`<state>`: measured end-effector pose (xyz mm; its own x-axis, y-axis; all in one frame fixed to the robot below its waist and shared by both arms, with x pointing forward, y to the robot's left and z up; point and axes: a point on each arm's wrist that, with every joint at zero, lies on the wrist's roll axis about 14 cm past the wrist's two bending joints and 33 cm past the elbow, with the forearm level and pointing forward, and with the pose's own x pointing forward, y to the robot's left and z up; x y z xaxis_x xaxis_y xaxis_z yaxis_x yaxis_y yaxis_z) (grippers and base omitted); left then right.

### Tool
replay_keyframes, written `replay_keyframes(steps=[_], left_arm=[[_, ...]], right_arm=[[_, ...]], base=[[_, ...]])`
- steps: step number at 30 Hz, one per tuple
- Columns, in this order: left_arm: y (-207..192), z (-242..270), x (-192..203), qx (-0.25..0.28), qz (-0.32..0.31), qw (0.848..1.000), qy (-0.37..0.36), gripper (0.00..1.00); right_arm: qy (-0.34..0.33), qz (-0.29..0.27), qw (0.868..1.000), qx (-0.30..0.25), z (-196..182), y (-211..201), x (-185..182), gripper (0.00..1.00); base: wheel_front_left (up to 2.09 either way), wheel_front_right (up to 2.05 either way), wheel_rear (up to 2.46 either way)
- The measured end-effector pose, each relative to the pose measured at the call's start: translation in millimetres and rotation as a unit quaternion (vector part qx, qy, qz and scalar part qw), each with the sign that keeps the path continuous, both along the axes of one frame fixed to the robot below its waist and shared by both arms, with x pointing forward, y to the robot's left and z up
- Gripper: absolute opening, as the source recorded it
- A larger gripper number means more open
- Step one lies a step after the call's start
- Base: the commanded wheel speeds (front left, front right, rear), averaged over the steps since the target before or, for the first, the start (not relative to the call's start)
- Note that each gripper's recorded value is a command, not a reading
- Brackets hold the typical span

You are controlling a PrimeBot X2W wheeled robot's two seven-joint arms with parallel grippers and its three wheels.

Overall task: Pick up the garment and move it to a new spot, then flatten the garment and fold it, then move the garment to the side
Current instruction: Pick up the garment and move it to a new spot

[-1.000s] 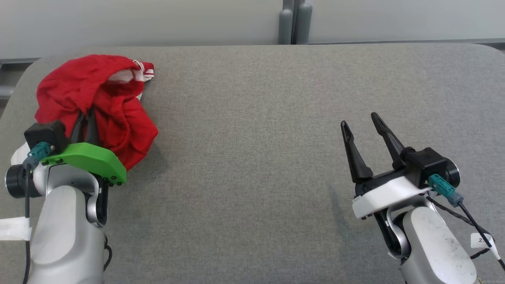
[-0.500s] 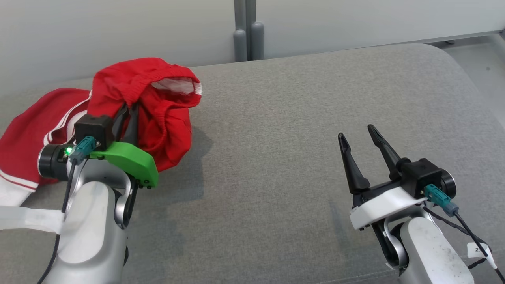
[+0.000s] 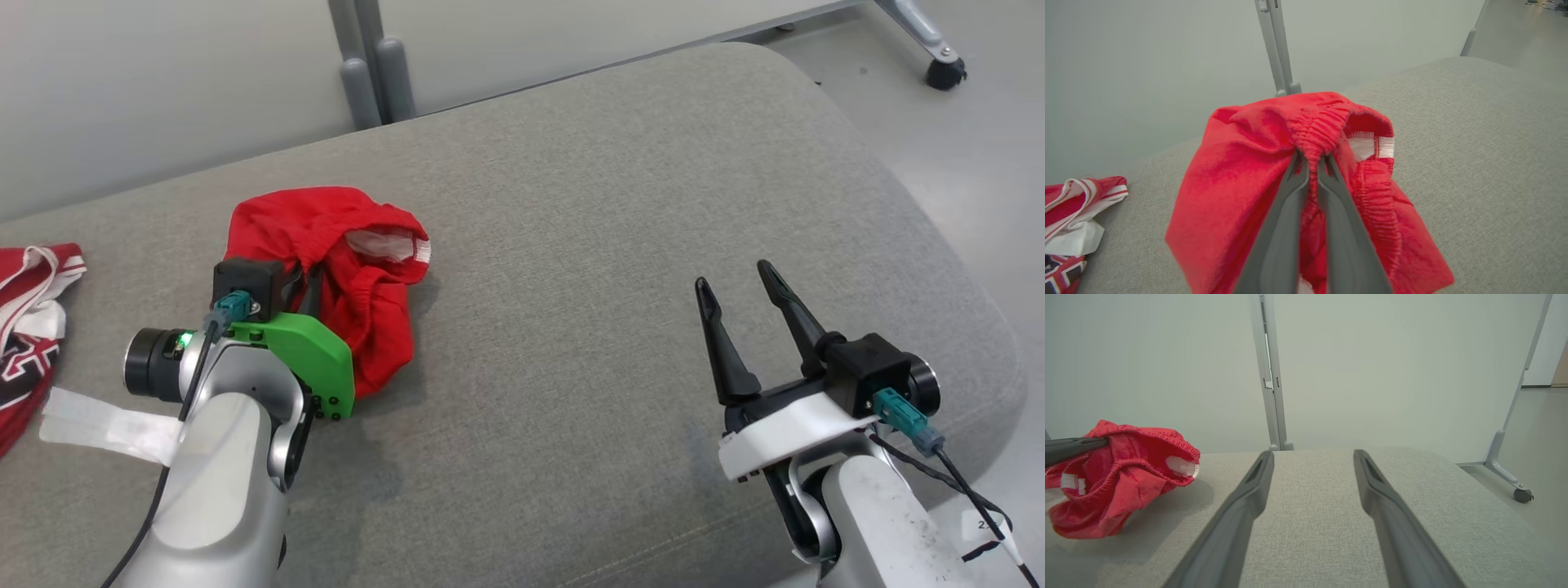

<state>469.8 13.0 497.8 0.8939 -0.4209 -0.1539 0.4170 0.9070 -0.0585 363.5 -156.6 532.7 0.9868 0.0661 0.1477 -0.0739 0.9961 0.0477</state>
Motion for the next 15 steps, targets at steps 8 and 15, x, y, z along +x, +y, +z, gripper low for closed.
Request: replay_keyframes(steps=[8, 15], left_arm=[[-48.4, -31.2, 0.6, 0.021, -0.045, 0.998, 0.045, 0.0], [-111.7, -59.1, -27.1, -0.006, -0.137, 0.985, 0.103, 1.0]], right_arm=[[0.018, -0.017, 1.0, -0.001, -9.8, -12.7, -11.6, 1.0], [0.034, -0.05, 0.998, 0.011, -17.1, -33.5, -16.6, 1.0]], base=[[0.0, 0.0, 0.0], [0.0, 0.0, 0.0]])
